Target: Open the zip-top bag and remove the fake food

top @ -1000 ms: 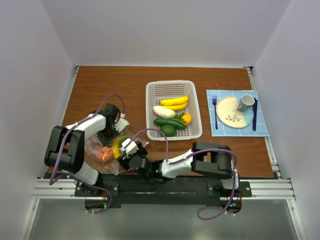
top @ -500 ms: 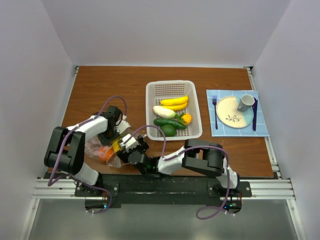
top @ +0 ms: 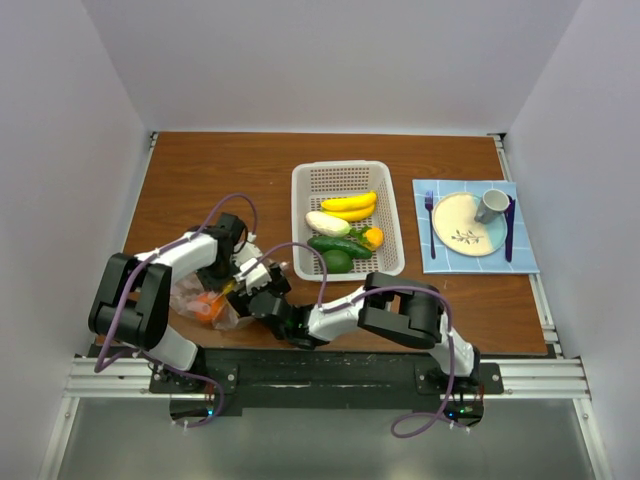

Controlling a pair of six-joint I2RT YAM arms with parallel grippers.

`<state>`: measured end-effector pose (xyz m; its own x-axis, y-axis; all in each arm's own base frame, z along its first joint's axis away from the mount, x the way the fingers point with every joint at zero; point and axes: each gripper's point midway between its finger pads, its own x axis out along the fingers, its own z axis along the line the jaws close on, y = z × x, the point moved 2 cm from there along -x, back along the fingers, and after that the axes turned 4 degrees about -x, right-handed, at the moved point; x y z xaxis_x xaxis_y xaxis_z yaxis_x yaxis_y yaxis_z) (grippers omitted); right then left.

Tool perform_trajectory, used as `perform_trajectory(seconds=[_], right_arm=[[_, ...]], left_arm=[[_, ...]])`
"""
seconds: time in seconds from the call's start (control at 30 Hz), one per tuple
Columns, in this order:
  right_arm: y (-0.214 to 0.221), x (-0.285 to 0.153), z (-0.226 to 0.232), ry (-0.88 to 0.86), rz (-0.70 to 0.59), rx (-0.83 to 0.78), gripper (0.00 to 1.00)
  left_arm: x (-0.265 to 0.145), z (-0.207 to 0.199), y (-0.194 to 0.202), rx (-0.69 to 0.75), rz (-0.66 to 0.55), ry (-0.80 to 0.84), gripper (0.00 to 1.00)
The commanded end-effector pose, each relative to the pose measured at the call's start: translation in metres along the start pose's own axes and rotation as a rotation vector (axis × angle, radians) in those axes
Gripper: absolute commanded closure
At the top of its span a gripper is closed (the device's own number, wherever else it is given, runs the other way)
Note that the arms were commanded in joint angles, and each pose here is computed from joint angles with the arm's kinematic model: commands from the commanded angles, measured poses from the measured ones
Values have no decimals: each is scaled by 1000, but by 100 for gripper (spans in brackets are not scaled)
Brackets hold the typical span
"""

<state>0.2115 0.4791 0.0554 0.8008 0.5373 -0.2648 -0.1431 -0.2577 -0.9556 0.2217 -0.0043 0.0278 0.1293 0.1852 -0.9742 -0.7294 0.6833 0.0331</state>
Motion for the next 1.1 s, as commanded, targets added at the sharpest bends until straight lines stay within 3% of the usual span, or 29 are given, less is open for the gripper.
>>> perform_trajectory(seconds=[0.0,0.2,0.47,0.9,1.07], right_arm=[[-18,-16,12,-117,-20,120,12],[-21,-55,24,-260,-1,248,17],[-29,-65,67,-371,16,203,15],[15,-58,84,-393,138,189,31],[16,-51,76,-310,142,179,37]], left_arm=[[21,-40,11,18,18,187,100],[29,-45,12,-2,36,206,100],[23,-41,7,-43,26,191,100],[23,-39,7,-54,34,175,100],[24,-40,9,-52,42,178,100]])
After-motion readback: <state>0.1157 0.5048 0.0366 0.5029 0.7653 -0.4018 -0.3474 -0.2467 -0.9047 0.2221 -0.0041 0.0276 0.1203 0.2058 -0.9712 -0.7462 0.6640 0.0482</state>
